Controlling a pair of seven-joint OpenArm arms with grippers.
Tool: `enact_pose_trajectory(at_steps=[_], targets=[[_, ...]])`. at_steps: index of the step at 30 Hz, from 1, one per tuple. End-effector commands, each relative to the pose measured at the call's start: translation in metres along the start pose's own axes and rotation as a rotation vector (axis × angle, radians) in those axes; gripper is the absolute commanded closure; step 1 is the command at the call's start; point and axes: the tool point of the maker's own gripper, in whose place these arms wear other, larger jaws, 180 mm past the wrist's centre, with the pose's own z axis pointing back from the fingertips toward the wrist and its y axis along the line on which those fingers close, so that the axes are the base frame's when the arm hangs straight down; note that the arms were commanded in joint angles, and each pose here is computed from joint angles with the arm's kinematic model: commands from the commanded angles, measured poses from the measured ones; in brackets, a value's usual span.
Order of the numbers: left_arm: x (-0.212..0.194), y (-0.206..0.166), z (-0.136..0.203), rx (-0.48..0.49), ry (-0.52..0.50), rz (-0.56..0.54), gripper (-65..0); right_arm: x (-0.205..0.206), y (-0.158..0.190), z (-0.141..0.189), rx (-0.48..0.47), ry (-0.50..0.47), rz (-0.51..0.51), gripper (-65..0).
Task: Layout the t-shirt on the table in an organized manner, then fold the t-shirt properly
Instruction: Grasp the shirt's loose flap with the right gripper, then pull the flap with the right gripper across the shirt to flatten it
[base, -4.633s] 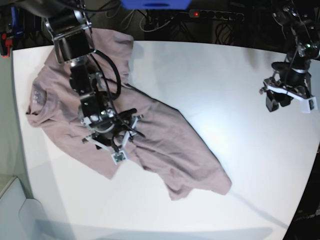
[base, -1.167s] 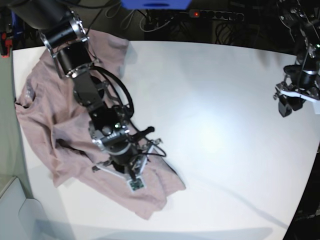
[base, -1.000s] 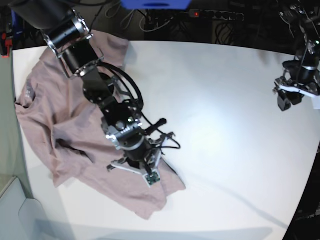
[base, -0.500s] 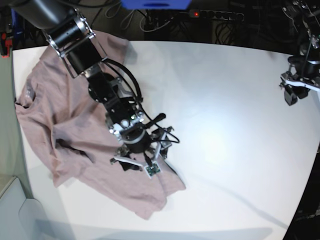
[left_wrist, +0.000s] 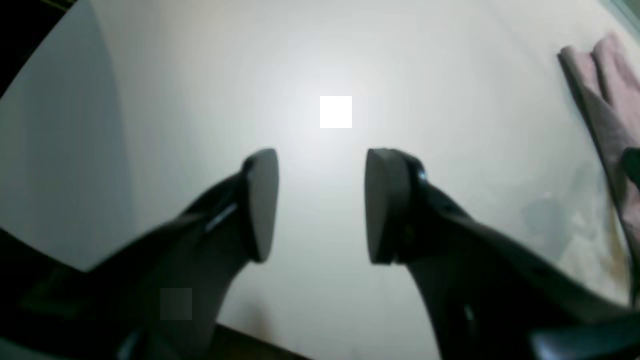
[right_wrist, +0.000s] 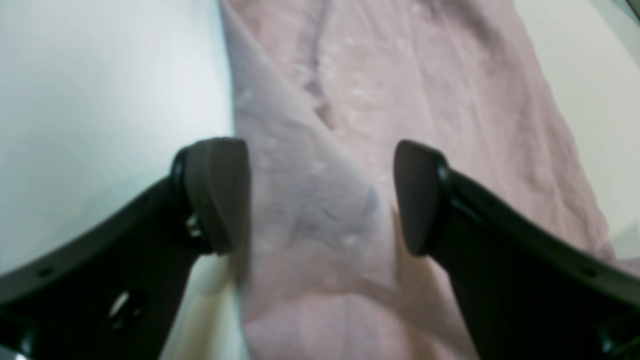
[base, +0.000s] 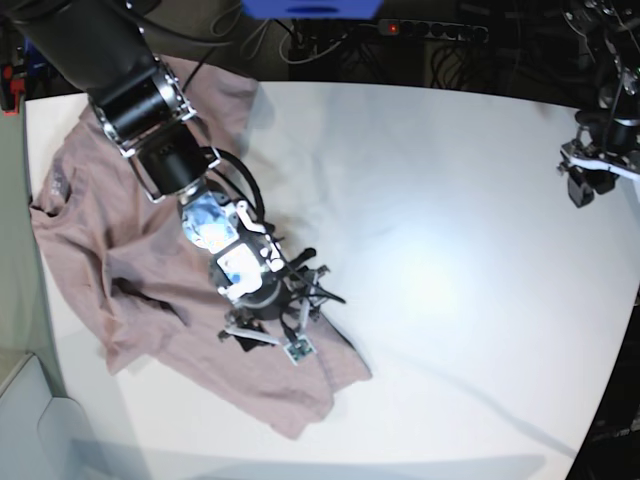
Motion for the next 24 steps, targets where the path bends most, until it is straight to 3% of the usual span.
enact_pose_trajectory(at_steps=[1,4,6,10,14,19,24], targets=[[0.013,-0.002,0.003,-0.009,-0.043,-0.015,-28.1,0.031,-0.002,0.0,-0.007,-0.078,0.0,-45.4],[0.014,-0.002,0.003,-0.009,-0.047,-0.014,-28.1,0.029,0.0,-0.002,-0.003,-0.093,-0.009,-43.6],[0.015,-0.002,0.003,-0.01,-0.048,-0.014,-28.1,0.022,0.001,-0.004,-0.001,-0.083,-0.009,-37.7],[0.016,-0.003,0.002,-0.011,-0.051,-0.012,-28.1,-0.003,0.002,-0.012,0.001,-0.013,-0.01,-18.5],[0.015,-0.003,0.002,-0.012,-0.05,-0.01,-28.1,-0.006,0.001,-0.012,0.0,-0.001,-0.008,0.0],[0.015,-0.003,0.002,-0.012,-0.05,-0.011,-28.1,0.003,0.019,0.007,0.027,0.002,-0.016,0.0],[0.016,-0.003,0.002,-0.012,-0.051,-0.013,-28.1,0.052,0.061,0.062,0.104,-0.141,0.002,0.0]])
